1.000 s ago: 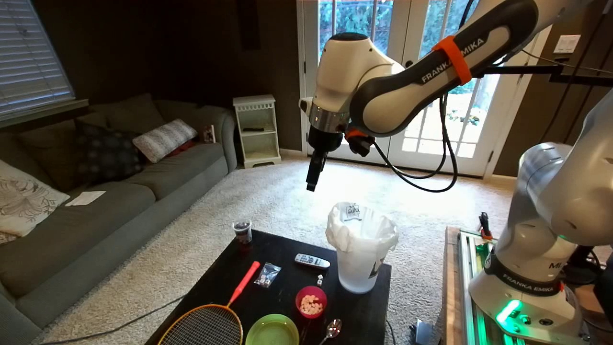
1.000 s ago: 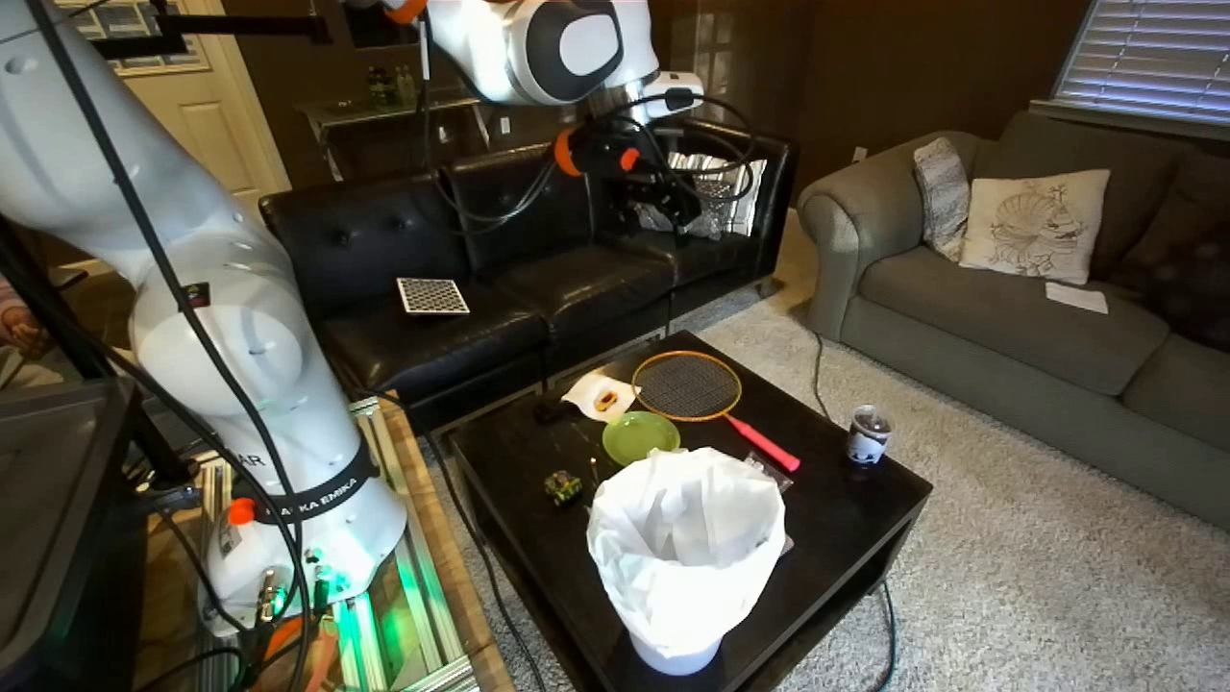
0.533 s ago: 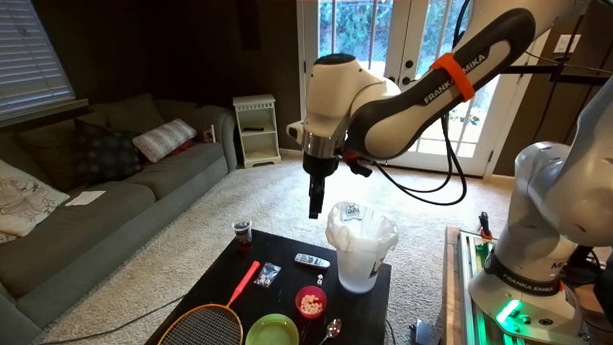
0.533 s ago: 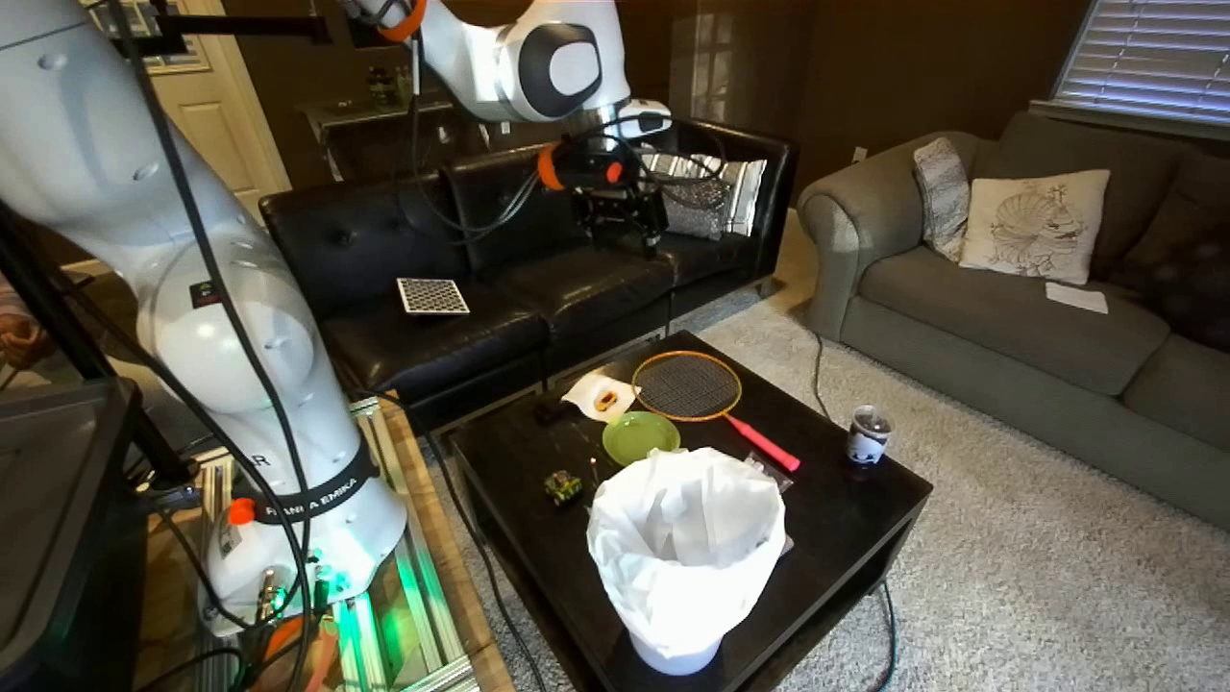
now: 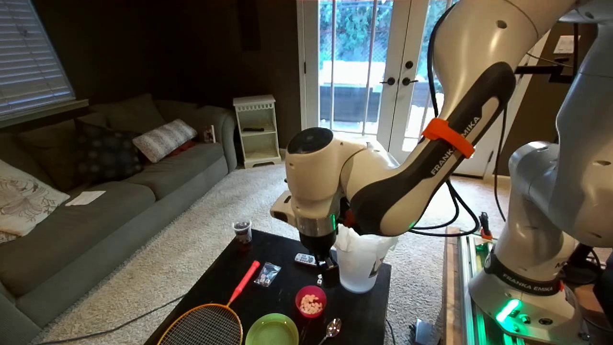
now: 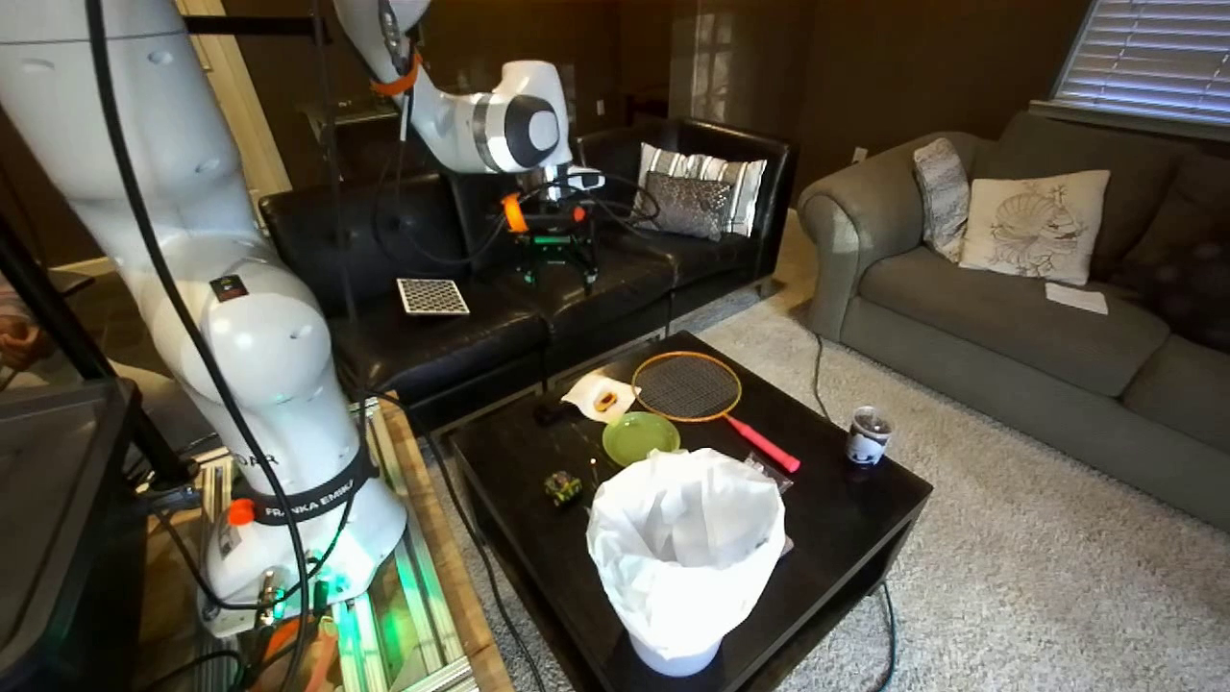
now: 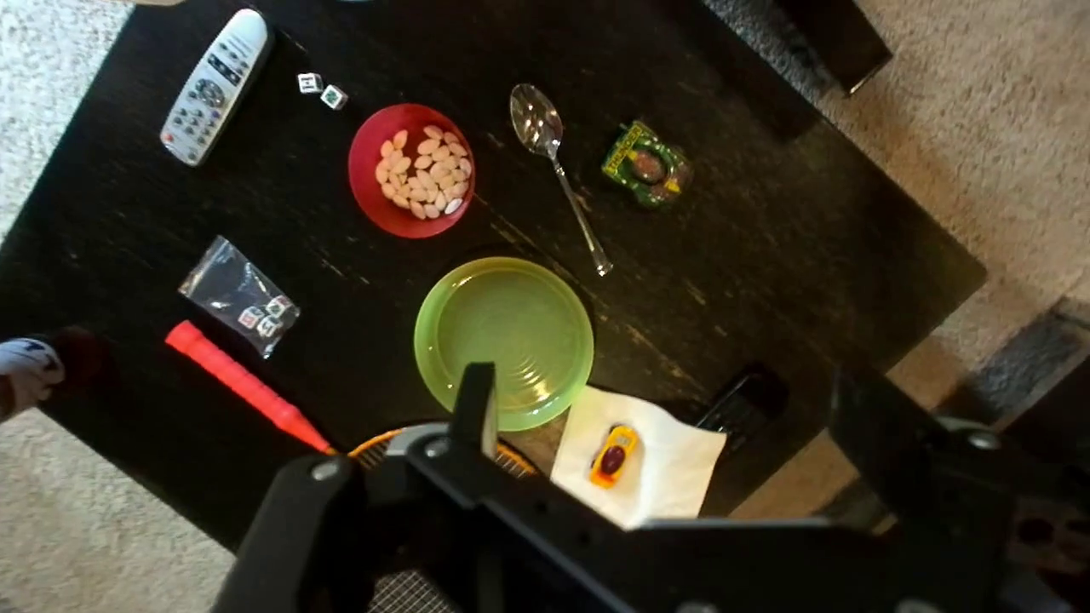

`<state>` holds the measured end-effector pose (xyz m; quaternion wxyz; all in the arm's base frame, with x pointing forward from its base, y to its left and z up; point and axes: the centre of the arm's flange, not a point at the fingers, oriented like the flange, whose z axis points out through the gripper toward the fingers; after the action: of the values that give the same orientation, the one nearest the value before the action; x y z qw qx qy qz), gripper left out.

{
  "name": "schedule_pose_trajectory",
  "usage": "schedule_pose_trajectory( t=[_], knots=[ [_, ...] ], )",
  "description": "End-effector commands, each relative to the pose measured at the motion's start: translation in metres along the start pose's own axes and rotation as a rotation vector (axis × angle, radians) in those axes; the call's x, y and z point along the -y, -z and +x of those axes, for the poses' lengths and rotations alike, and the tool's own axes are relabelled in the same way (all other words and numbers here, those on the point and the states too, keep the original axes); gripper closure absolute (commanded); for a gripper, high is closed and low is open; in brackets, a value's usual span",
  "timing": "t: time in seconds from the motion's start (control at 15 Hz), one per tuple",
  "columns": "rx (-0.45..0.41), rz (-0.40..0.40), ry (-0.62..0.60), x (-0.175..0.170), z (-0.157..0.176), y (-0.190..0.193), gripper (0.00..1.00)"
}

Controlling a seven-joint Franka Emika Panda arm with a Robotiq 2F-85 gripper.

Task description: Twist the toy car

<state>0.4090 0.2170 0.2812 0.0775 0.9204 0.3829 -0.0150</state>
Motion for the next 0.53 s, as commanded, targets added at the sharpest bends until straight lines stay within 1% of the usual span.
schedule_pose_trajectory(
  t=[0.0,0.2,0.47],
  knots=[
    [0.072,-0.032,0.188,0.012,0.024,-0.041,0.00],
    [0.113,-0.053,0.315,0.024,0.030,-0.069,0.00],
    [0.132,-0.062,0.400,0.038,0.036,-0.100,0.00]
  ],
)
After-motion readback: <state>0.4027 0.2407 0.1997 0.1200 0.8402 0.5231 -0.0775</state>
